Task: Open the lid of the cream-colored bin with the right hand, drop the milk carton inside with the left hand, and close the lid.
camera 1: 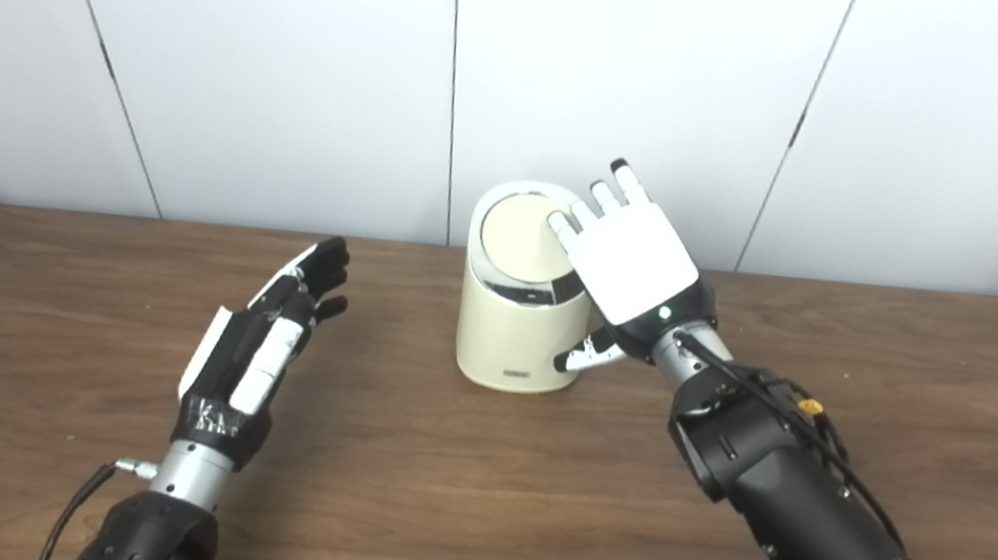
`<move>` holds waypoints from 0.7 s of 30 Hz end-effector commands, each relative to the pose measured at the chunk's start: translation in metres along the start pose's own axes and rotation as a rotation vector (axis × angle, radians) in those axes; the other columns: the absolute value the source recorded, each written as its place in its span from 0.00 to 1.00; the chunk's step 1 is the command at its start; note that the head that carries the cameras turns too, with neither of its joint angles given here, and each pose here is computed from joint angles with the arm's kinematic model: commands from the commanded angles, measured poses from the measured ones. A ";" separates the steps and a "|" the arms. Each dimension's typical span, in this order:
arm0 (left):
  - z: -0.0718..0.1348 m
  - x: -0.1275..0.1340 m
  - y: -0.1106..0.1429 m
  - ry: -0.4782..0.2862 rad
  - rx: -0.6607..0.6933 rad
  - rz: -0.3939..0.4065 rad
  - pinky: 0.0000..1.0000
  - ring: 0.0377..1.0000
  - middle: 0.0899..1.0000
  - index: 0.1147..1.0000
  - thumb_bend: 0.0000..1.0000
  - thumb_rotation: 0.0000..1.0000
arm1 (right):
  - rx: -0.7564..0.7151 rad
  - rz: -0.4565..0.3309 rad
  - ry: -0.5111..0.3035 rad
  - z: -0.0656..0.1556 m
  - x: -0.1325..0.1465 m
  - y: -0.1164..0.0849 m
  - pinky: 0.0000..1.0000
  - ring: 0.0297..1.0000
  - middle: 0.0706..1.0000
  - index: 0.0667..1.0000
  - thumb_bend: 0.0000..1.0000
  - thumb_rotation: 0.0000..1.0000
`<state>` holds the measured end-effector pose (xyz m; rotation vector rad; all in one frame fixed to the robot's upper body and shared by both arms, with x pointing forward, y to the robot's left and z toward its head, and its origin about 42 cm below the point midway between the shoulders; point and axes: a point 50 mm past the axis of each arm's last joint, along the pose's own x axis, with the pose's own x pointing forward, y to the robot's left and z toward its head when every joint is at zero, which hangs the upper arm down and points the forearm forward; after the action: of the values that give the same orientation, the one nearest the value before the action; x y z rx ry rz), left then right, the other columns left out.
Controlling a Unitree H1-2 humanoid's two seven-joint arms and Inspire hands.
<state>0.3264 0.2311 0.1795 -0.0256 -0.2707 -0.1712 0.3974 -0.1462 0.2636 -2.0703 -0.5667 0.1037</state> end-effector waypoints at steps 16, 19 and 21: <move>0.014 0.013 -0.007 -0.077 0.009 -0.003 0.90 0.93 0.91 0.92 0.79 0.80 | 0.376 -0.104 0.119 -0.009 -0.026 0.023 1.00 1.00 0.96 0.93 0.63 0.71; 0.014 0.013 -0.008 -0.077 0.008 -0.006 0.90 0.93 0.91 0.92 0.78 0.80 | 0.384 -0.131 0.128 -0.012 -0.027 0.021 1.00 1.00 0.95 0.92 0.63 0.70; 0.013 0.013 -0.008 -0.076 0.007 -0.009 0.90 0.94 0.91 0.92 0.79 0.80 | 0.390 -0.156 0.133 -0.013 -0.027 0.019 1.00 0.99 0.95 0.92 0.63 0.67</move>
<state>0.3267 0.2254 0.1790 -0.0217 -0.2708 -0.1684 0.3823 -0.1748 0.2357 -1.6589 -0.5183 0.0465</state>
